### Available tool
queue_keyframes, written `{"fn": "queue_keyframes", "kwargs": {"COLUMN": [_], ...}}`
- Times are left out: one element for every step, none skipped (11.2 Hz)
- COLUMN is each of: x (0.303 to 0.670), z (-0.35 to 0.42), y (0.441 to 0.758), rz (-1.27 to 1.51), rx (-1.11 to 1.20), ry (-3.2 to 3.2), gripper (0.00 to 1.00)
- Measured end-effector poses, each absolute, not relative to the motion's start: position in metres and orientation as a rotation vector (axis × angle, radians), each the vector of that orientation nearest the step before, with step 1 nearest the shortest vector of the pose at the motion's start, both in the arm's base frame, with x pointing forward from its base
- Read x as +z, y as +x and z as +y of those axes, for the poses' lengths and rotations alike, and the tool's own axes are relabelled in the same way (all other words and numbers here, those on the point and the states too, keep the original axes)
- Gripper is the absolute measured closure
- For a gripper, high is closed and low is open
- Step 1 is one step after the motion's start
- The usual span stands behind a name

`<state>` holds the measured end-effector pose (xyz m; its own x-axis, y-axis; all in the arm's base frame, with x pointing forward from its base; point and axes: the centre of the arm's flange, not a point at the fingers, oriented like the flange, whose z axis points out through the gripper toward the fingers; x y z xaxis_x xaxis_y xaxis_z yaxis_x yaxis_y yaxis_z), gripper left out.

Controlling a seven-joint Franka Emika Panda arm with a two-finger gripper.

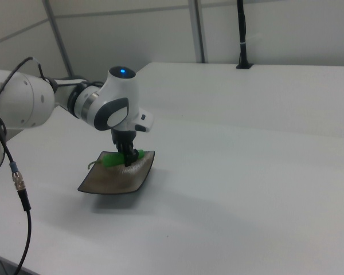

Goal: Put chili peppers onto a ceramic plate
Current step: 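Lower the chili pepper onto the plate and open the gripper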

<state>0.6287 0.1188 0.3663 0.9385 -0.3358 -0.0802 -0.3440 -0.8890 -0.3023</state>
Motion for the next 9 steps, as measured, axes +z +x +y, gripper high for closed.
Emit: {"fn": "queue_keyframes", "kwargs": {"x": [0.357, 0.35, 0.345, 0.344, 0.344, 0.345, 0.351, 0.362, 0.382], "z": [0.122, 0.124, 0.124, 0.124, 0.124, 0.124, 0.127, 0.131, 0.135], "y": [0.627, 0.625, 0.625, 0.625, 0.625, 0.625, 0.626, 0.625, 0.624], "rz": [0.496, 0.487, 0.482, 0.478, 0.468, 0.461, 0.451, 0.428, 0.384], "rx": [0.051, 0.064, 0.072, 0.074, 0.07, 0.065, 0.051, 0.021, -0.03], "ry": [-2.786, -2.8, -2.81, -2.815, -2.827, -2.832, -2.833, -2.842, -2.869], "gripper": [0.57, 0.57, 0.57, 0.55, 0.42, 0.26, 0.11, 0.0, 0.0]}}
